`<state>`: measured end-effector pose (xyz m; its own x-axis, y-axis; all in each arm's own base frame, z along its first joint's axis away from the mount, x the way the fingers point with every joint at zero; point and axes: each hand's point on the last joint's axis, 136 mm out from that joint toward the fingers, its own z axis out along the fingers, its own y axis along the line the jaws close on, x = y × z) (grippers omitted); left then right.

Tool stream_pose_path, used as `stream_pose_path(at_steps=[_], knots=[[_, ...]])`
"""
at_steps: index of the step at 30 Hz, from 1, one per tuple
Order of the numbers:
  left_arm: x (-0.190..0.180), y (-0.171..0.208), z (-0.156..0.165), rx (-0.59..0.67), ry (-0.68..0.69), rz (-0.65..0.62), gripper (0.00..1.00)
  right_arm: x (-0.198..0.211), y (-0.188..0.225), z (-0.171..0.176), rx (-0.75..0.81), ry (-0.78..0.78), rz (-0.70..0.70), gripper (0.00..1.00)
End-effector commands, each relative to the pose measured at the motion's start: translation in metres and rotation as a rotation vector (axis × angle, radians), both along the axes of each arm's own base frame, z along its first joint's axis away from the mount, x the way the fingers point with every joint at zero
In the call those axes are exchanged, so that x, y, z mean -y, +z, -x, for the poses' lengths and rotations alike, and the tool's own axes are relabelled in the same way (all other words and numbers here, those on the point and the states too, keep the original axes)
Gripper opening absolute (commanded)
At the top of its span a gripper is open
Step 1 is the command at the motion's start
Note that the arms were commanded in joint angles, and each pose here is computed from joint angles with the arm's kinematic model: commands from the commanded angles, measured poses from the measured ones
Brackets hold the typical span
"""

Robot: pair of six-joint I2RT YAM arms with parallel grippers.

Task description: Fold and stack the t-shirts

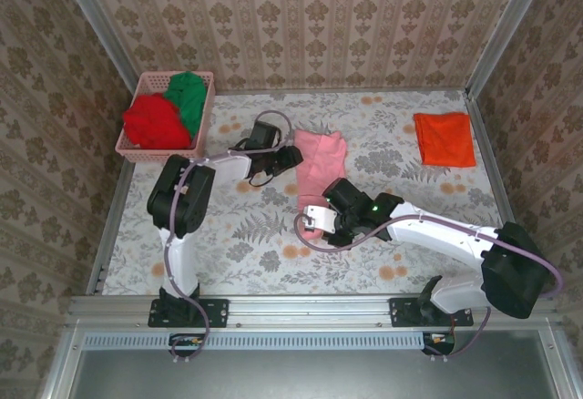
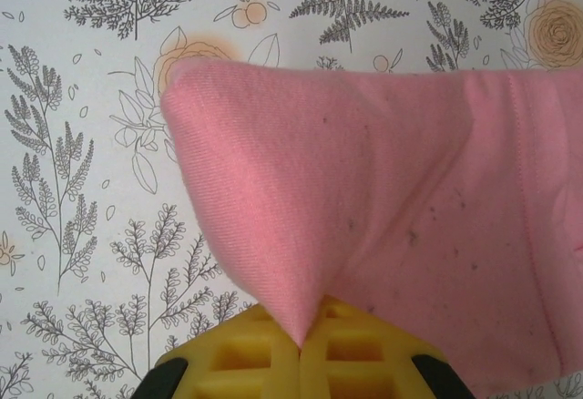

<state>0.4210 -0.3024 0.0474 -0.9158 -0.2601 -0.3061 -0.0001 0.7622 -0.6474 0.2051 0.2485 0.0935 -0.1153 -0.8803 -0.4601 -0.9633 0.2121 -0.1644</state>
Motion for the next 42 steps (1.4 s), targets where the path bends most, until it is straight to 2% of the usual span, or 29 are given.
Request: stream_pose_path(at_steps=[1, 3, 10, 16, 22, 27, 31, 35, 42], knots=[[0.009, -0.007, -0.002, -0.046, 0.002, 0.012, 0.47, 0.006, -0.002, 0.009, -0.019, -0.002, 0.009, 0.00], [0.011, -0.013, -0.002, -0.066, 0.003, 0.018, 0.45, 0.006, -0.003, 0.009, -0.019, -0.003, 0.011, 0.00], [0.023, -0.032, 0.000, -0.113, -0.015, 0.042, 0.26, 0.007, -0.004, 0.012, -0.036, -0.002, 0.011, 0.00], [0.022, -0.046, 0.004, -0.139, -0.021, 0.029, 0.00, 0.010, -0.003, 0.018, -0.060, -0.001, 0.021, 0.00], [0.016, -0.048, 0.022, -0.151, -0.077, -0.006, 0.00, 0.015, 0.009, 0.042, -0.148, 0.006, 0.032, 0.00], [0.008, -0.054, 0.057, -0.200, -0.138, -0.027, 0.00, 0.015, 0.030, 0.064, -0.235, 0.035, 0.043, 0.00], [0.004, -0.056, 0.092, -0.242, -0.150, -0.020, 0.00, 0.010, 0.051, 0.064, -0.246, 0.063, 0.042, 0.00], [0.000, -0.058, 0.111, -0.258, -0.168, -0.026, 0.00, 0.005, 0.062, 0.048, -0.220, 0.106, 0.071, 0.00], [-0.010, -0.071, 0.117, -0.296, -0.146, -0.042, 0.00, 0.009, 0.061, -0.025, -0.172, 0.091, 0.124, 0.00]])
